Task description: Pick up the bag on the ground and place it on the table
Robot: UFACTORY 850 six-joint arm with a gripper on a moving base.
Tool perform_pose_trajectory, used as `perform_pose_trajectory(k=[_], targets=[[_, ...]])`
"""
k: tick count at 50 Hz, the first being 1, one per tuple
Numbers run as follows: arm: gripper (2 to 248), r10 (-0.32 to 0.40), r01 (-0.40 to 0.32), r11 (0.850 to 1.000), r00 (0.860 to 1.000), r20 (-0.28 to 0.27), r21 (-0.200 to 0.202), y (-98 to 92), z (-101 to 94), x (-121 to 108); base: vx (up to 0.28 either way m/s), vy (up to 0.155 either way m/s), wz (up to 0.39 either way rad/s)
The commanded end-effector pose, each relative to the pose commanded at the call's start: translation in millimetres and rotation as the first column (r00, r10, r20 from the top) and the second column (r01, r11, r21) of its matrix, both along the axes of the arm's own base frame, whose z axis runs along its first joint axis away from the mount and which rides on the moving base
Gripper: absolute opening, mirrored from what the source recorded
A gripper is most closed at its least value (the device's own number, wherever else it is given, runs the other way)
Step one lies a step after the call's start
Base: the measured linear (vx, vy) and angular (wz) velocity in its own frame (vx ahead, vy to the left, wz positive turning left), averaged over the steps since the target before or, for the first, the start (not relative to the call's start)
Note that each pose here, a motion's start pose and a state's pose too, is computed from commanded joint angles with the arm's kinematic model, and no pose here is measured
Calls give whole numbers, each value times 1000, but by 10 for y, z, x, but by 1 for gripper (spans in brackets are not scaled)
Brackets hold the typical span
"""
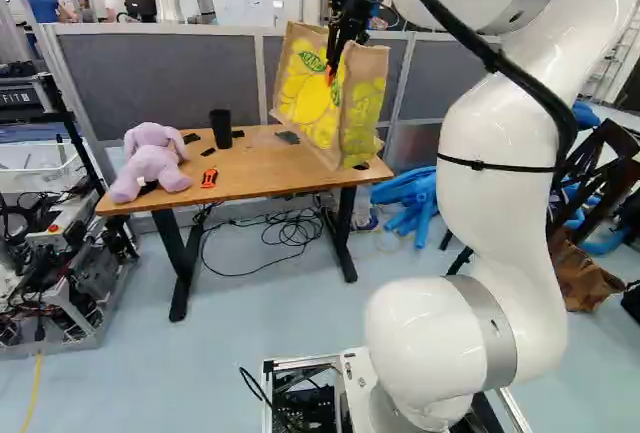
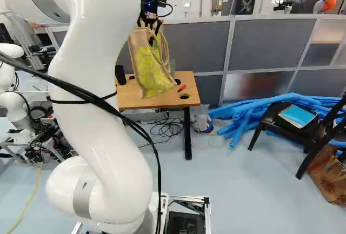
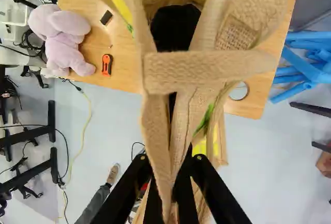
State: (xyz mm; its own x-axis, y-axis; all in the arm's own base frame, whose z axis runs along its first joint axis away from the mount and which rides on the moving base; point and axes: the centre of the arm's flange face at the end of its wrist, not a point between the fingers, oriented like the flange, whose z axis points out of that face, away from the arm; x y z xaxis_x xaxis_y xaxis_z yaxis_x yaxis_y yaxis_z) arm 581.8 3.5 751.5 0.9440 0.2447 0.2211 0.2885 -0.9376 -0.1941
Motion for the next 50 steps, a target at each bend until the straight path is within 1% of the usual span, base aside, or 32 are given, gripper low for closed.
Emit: perform_pose_trajectory(k=[50], targets=[[23,0,0,1000,1000,0,0,0,0,0,58,55,-13]])
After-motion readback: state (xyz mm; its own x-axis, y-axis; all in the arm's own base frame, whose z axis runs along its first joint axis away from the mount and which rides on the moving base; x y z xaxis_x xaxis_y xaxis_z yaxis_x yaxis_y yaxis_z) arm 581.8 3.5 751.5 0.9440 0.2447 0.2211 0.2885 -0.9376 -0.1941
